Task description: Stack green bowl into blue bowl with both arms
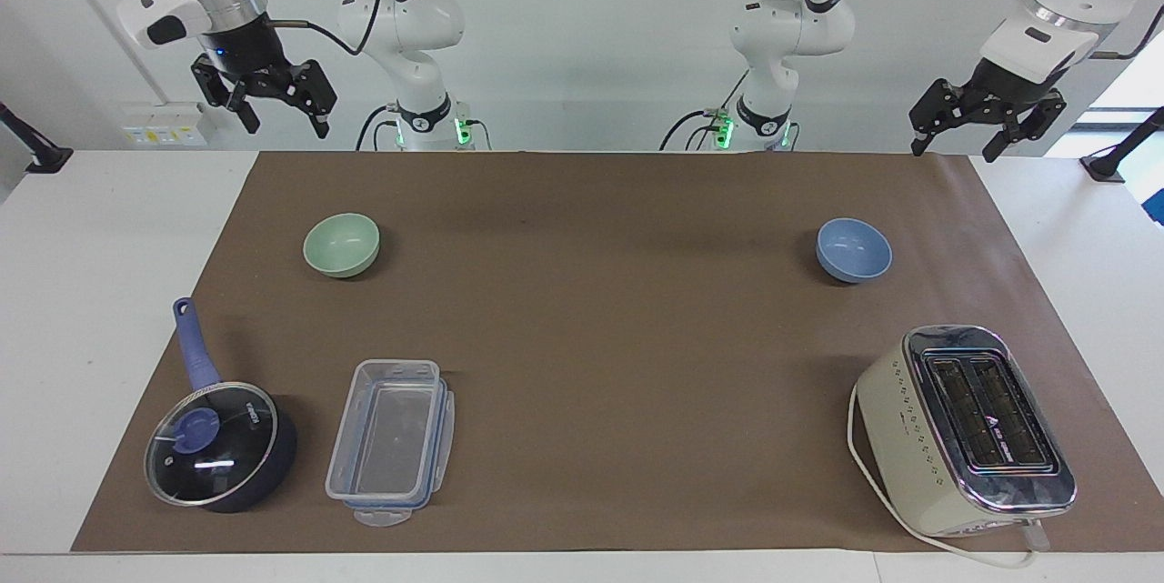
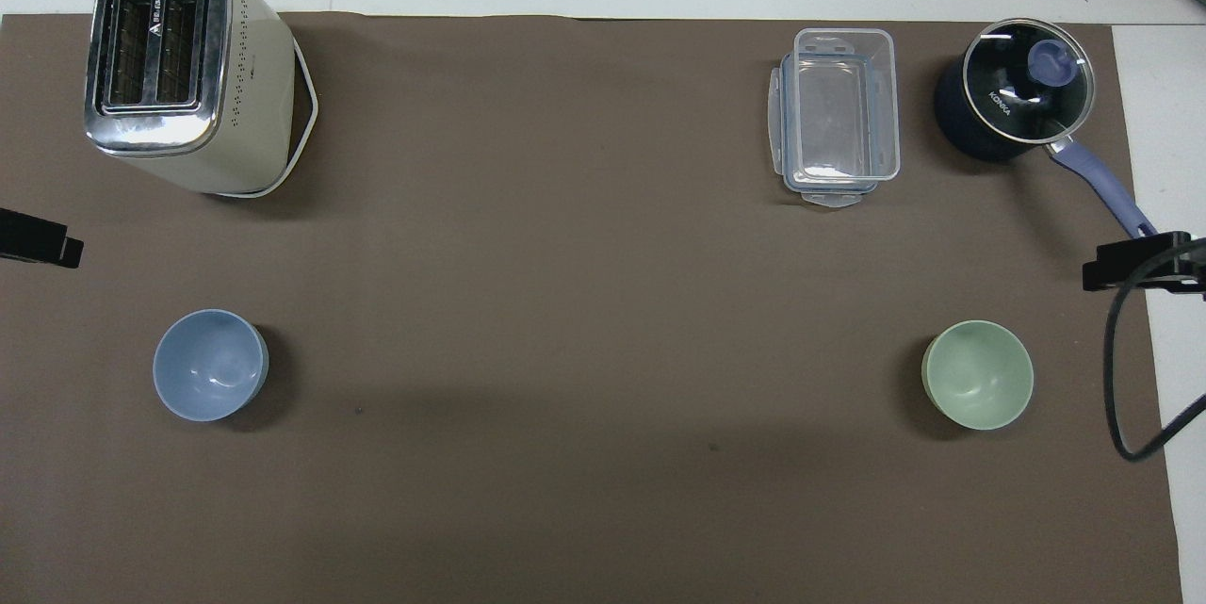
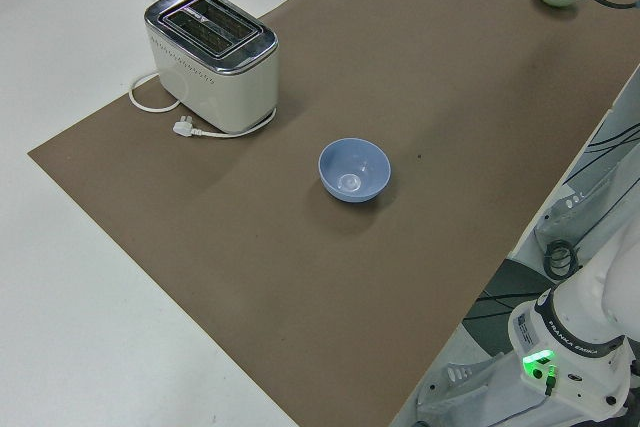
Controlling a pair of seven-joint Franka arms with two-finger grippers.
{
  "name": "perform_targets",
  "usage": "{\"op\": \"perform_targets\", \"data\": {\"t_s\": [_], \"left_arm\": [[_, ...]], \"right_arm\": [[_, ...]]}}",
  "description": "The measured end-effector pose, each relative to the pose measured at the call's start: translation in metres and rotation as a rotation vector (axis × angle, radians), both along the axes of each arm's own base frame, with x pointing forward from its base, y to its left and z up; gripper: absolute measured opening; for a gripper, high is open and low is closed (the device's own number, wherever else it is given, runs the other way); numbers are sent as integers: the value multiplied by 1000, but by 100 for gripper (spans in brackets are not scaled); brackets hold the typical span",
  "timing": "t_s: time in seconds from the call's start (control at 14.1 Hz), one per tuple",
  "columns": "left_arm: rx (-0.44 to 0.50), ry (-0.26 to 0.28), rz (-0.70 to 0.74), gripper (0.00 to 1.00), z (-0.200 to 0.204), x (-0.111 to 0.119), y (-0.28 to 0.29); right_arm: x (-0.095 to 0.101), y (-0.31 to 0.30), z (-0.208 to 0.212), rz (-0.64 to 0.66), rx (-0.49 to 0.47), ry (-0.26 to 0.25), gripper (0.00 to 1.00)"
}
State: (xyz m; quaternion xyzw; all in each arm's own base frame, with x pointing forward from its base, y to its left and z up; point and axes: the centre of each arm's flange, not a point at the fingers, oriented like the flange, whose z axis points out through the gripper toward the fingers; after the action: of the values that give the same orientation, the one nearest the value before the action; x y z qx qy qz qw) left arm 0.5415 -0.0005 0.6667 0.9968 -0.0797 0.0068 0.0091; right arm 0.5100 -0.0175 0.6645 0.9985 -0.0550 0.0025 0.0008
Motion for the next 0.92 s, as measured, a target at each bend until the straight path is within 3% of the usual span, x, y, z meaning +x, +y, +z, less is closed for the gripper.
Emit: {"op": "perform_targets", "data": {"t_s": [0.28, 0.92], "left_arm": [[0, 6, -4, 100, -25, 3, 35], [-14, 15, 2, 100, -170, -5, 77]], "right_arm": [[0, -3, -1, -6, 1, 3, 100], [-1, -6, -2, -5, 1, 7, 100]]}}
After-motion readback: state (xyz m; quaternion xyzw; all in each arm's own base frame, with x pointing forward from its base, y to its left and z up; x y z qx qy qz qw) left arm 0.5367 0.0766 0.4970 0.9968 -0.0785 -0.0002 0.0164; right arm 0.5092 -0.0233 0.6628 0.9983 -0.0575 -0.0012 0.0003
